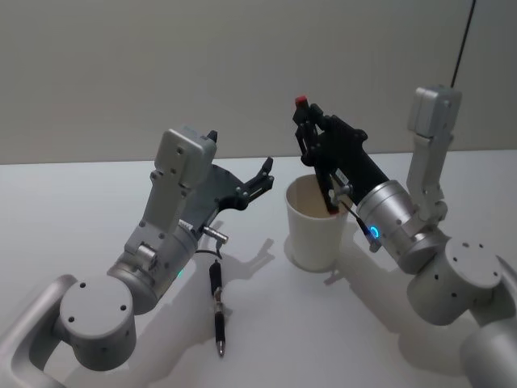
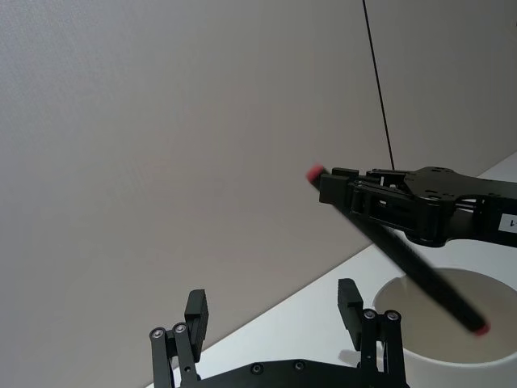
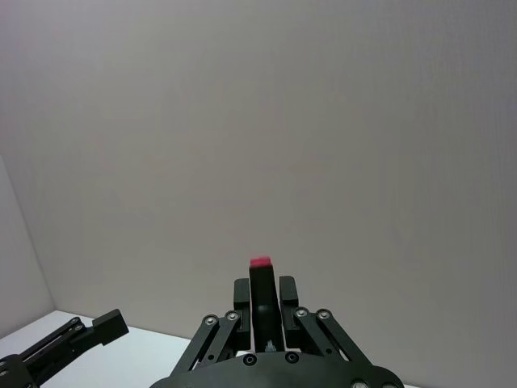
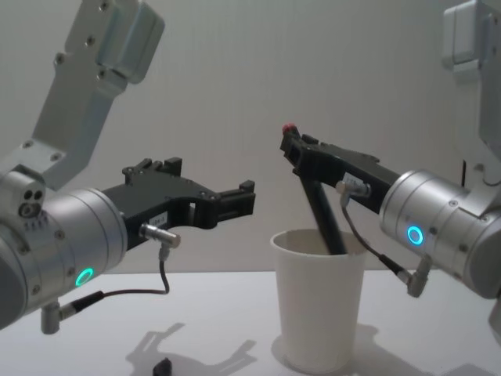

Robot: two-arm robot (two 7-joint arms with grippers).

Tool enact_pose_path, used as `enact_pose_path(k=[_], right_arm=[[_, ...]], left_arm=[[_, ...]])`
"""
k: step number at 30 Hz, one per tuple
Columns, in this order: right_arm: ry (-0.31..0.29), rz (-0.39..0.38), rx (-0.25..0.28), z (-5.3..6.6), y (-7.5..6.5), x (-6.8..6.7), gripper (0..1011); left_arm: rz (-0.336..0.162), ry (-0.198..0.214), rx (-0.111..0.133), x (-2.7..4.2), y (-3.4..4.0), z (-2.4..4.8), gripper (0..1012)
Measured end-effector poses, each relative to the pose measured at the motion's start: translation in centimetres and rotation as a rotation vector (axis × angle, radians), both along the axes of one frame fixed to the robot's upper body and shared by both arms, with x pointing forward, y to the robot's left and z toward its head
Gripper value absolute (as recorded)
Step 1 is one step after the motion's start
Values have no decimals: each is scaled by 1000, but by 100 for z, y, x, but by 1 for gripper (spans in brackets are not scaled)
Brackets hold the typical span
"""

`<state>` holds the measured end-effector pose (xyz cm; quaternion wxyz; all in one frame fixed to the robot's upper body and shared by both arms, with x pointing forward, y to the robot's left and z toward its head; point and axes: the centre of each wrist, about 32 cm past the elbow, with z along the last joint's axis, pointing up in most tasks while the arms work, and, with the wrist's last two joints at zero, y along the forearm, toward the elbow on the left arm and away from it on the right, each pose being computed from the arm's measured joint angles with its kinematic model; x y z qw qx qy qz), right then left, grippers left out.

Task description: Place the pen into the pen holder.

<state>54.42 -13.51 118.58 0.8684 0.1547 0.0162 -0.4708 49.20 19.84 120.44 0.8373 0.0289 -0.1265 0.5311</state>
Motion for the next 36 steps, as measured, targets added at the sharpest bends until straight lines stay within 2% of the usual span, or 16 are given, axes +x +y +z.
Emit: enact_pose_path(k=[2, 4, 7, 9, 11, 14, 15, 18, 21, 28, 36], right_arm=[[0, 0, 0, 0, 0, 0, 258], [0, -1, 0, 0, 0, 1, 265], [0, -1, -1, -1, 0, 1, 401], [0, -1, -1, -1, -1, 1, 446], [1, -1, -1, -2, -1, 1, 540], [1, -1, -1, -3, -1, 1, 599], [1, -1, -1, -4, -1, 1, 668], [1, -1, -1, -3, -1, 1, 727], [1, -1, -1, -3, -1, 1, 857], [1, -1, -1, -3, -1, 1, 999], [0, -6, -1, 0, -17, 0, 1002]], left_arm=[[0, 0, 0, 0, 0, 0, 1001], [0, 0, 0, 0, 0, 0, 1001], [0, 0, 0, 0, 0, 0, 1001], [0, 0, 0, 0, 0, 0, 1001], [0, 0, 0, 0, 0, 0, 1001], [0, 0, 0, 0, 0, 0, 1001], [0, 0, 0, 0, 0, 0, 1001], [0, 0, 0, 0, 0, 0, 1001], [0, 0, 0, 0, 0, 0, 1001], [0, 0, 0, 0, 0, 0, 1001], [0, 0, 0, 0, 0, 0, 1001]])
